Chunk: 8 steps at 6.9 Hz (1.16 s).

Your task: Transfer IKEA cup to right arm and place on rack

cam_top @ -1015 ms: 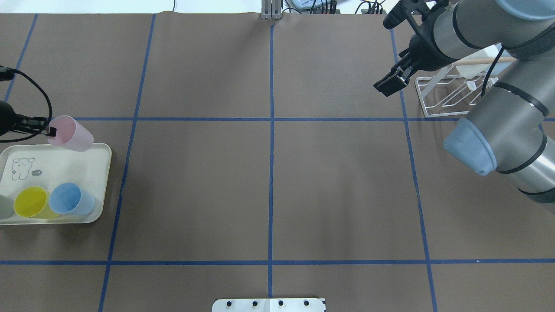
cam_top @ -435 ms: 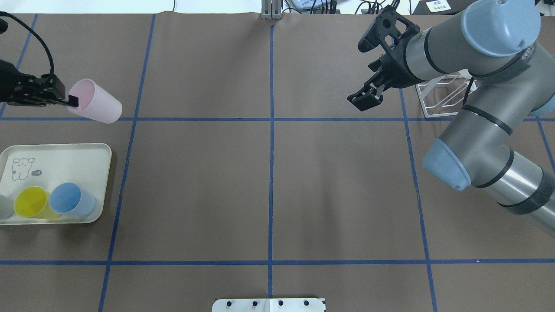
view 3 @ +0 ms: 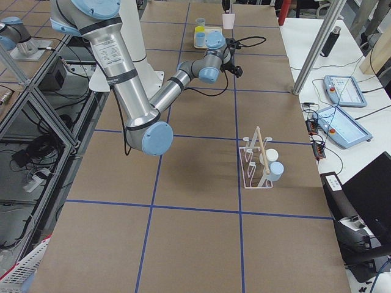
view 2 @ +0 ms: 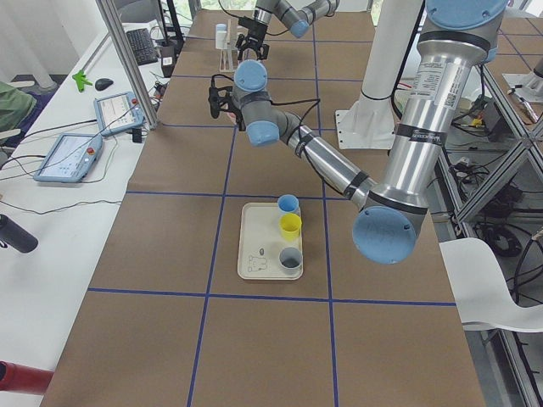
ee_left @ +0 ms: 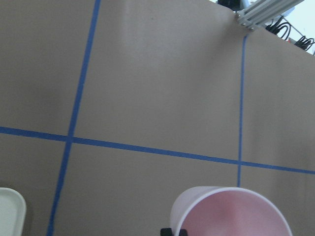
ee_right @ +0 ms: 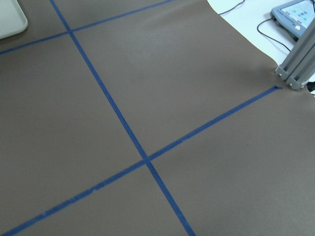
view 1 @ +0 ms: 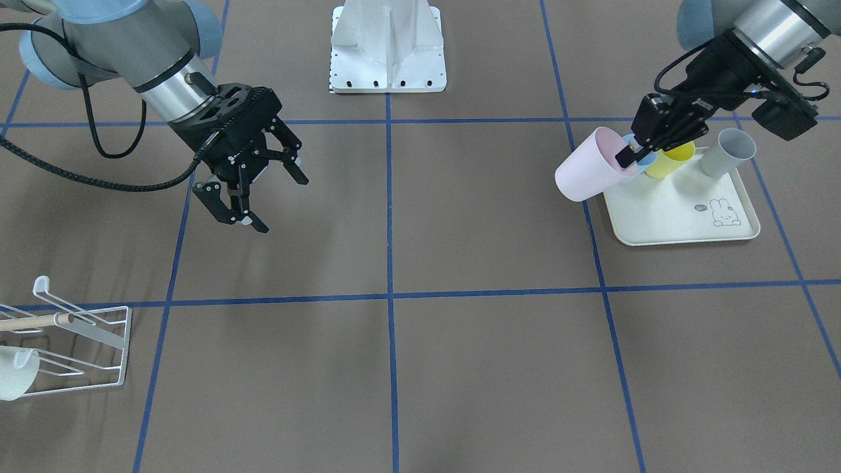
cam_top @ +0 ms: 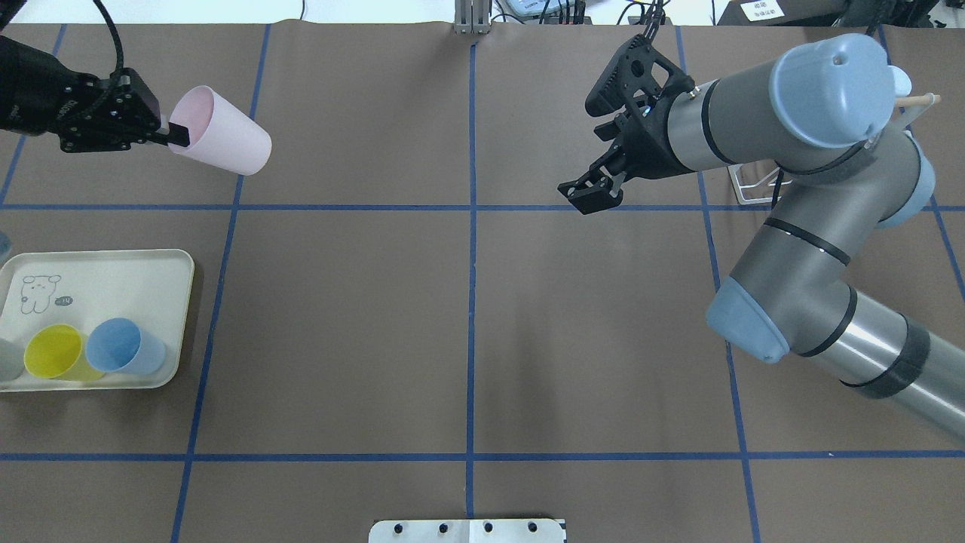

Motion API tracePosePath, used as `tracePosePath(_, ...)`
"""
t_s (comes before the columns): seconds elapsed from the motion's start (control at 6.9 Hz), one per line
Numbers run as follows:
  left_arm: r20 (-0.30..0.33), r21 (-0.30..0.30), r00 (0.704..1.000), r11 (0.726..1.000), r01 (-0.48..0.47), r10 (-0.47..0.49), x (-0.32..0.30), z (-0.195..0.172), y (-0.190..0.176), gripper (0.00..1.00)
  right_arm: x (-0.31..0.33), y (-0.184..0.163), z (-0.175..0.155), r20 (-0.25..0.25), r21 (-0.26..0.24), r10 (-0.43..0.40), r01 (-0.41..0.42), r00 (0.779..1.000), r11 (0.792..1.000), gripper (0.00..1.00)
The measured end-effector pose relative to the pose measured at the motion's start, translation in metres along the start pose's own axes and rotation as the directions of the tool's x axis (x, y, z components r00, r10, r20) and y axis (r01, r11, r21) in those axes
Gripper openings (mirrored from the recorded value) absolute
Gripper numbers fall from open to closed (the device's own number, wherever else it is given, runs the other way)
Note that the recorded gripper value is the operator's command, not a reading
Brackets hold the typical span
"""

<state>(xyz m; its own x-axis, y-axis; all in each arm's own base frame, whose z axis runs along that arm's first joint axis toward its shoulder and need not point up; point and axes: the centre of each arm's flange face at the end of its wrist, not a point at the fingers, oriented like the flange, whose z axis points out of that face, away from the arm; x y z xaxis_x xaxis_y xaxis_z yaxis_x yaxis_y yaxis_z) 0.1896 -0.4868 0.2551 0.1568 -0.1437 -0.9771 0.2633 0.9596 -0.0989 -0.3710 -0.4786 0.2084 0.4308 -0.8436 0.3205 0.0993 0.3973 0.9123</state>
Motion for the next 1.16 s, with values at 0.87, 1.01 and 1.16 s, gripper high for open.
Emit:
tracePosePath(0.87, -0.151, -0.139, 0.981, 0.985, 0.102, -0.123, 0.087, 0.05, 0.059, 0.0, -0.112, -0.03, 0.026, 0.001, 0.271, -0.053, 0.05, 0.999, 0.961, 0.99)
tracePosePath(1.01, -0.159, -0.136, 0.98, 0.985, 0.102, -0.123, 0.093, 0.061, 0.068, 0.0, -0.122, -0.031, 0.026, 0.001, 0.298, -0.06, 0.057, 0.998, 0.953, 0.99)
tracePosePath(1.16, -0.162, -0.135, 0.979, 0.986, 0.102, -0.123, 0.096, 0.069, 0.074, 0.0, -0.128, -0.031, 0.027, -0.002, 0.309, -0.062, 0.06, 0.998, 0.949, 0.99)
